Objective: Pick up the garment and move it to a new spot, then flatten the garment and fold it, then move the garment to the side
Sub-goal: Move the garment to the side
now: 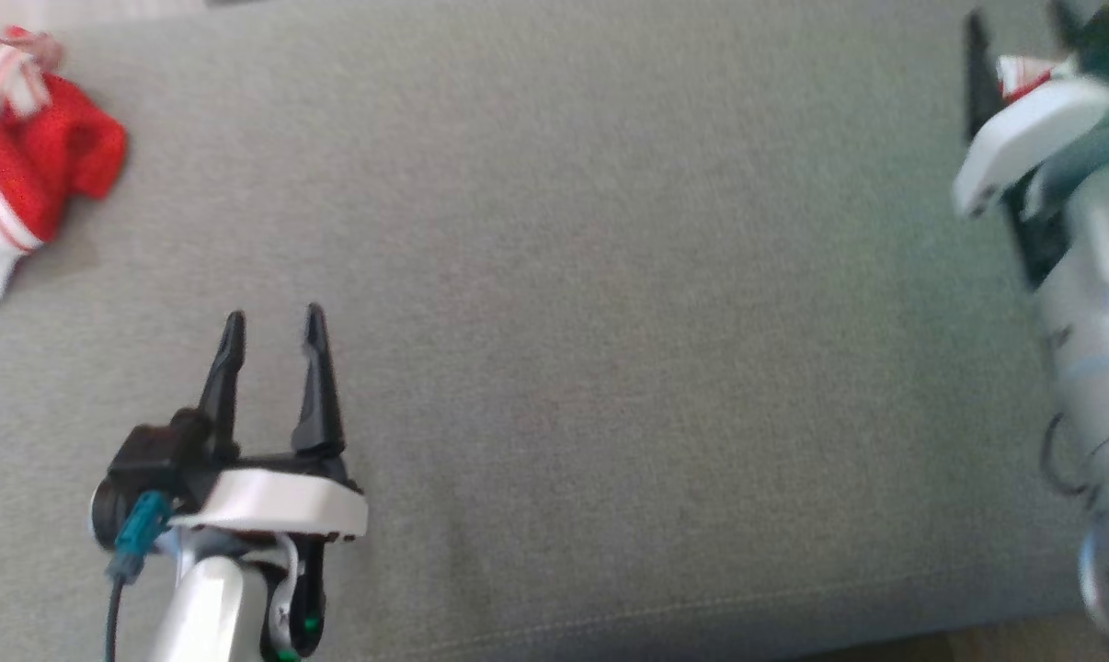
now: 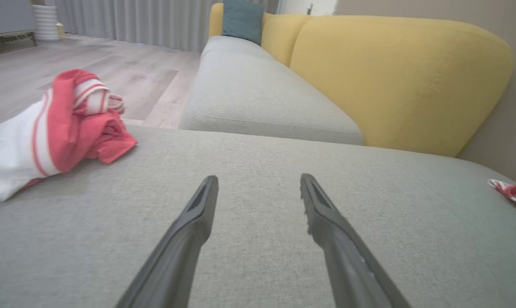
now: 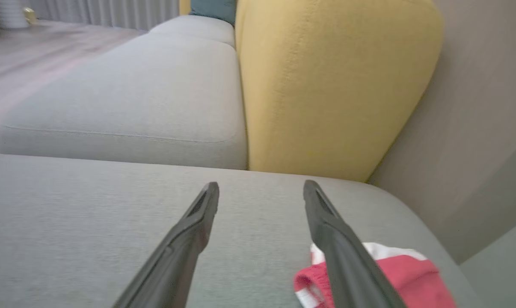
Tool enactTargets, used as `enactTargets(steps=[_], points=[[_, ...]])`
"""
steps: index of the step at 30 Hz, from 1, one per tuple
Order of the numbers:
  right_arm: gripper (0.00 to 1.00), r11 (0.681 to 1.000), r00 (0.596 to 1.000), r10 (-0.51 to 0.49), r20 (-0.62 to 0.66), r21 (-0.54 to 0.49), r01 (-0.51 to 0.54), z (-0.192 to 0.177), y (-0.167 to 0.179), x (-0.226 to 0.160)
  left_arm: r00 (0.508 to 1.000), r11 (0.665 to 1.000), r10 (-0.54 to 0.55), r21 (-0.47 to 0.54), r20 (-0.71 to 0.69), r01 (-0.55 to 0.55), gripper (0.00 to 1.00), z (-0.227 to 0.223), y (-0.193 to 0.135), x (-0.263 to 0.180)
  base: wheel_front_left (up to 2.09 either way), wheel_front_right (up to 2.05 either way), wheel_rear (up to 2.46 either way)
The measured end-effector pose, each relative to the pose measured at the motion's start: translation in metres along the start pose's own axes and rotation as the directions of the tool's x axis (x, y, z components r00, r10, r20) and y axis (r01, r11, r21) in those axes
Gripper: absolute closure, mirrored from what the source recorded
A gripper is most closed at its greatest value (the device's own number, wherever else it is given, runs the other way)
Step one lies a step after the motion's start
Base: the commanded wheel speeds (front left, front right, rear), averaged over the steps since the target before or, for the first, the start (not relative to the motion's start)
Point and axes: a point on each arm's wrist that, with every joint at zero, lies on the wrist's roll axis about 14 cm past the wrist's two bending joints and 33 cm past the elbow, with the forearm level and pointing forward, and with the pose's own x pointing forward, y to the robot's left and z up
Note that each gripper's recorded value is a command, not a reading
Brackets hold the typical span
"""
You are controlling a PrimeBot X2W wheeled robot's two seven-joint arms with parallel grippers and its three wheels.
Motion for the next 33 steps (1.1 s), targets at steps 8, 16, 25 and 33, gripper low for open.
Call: enactTargets(steps=[8,16,25,33], points=[[0.0,0.972,0.983,0.14,0.116,0.174,-0.159,0.004,0.083,-0.042,0.992,0.993,0.119,0.011,0.03,-0.119,0.0,0.018,0.028,-0.044,0.0,0.0,0.0],[0.0,0.933,0.961,0.169,0.218,0.28,-0.228,-0.005,0.115,-0.099,0.98,0.98,0.199,0.013,0.026,-0.199,0.0,0.018,0.046,-0.088,0.0,0.0,0.0],[0.0,0.909,0.953,0.181,0.244,0.329,-0.257,-0.03,0.127,-0.151,0.975,0.976,0.22,0.004,0.016,-0.22,0.0,0.015,0.048,-0.105,0.0,0.0,0.0],[0.0,0.894,0.947,0.208,0.245,0.346,-0.286,-0.029,0.137,-0.168,0.98,0.98,0.201,-0.003,-0.007,-0.201,0.0,0.008,0.041,-0.105,0.0,0.0,0.0]])
